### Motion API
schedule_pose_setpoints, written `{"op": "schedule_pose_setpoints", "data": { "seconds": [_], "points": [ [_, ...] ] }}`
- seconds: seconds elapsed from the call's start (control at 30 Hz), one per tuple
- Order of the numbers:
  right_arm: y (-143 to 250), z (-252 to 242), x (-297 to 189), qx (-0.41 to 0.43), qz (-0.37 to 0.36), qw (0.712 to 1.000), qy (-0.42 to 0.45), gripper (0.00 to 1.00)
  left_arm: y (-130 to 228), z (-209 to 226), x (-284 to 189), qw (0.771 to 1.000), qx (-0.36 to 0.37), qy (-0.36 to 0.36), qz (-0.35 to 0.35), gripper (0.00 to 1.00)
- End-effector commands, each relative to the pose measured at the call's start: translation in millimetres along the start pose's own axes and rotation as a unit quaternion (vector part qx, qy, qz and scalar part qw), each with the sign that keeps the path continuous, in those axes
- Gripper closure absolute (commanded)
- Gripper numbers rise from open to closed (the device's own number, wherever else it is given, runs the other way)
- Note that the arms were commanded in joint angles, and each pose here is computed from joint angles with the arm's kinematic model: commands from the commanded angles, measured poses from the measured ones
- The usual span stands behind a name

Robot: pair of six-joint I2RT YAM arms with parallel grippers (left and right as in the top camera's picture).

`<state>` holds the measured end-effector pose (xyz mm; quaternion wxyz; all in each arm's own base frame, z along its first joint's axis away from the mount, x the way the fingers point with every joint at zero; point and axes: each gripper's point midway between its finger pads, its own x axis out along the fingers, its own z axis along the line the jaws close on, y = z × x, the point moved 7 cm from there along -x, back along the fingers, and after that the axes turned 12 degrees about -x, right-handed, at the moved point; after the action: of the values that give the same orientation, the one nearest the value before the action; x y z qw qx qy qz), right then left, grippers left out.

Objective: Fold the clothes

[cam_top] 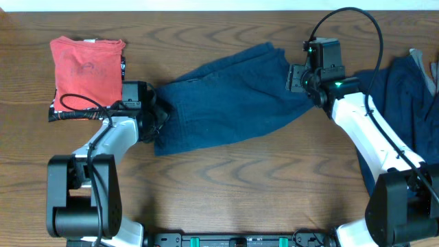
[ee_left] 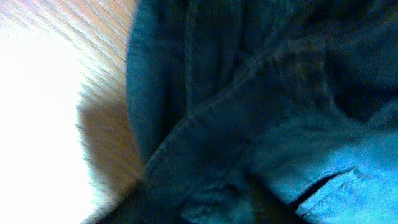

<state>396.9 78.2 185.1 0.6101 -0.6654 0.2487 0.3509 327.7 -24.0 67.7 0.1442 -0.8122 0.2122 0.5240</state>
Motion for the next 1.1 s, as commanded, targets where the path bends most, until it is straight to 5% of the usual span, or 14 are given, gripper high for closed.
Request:
{"op": "schedule_pose_setpoints", "data": {
  "seconds": [0.0,0.13,0.23,0.6,0.8,1.07],
  "points": [
    [9,14,4,-0.025,0.026,0.997,-0.066,0.43,23,2,8,0.993,0.043,0.032,0.102,0.94],
    [22,31,6,-0.024,0.060,0.988,-0.139,0.74,33,-7,-4,0.984,0.071,0.071,0.144,0.94],
    [34,50,11,-0.040,0.086,0.977,-0.191,0.83,40,-17,-28,0.978,0.077,0.096,0.167,0.94],
    [106,154,53,-0.105,0.208,0.912,-0.337,0.84,53,-55,-148,0.953,0.141,0.246,0.108,0.94],
    [135,230,54,-0.168,0.198,0.873,-0.412,0.80,57,-62,-185,0.936,0.163,0.305,0.070,0.94],
    [98,263,44,-0.204,0.122,0.890,-0.390,0.69,62,-63,-190,0.929,0.170,0.319,0.085,0.94]
  ]
}}
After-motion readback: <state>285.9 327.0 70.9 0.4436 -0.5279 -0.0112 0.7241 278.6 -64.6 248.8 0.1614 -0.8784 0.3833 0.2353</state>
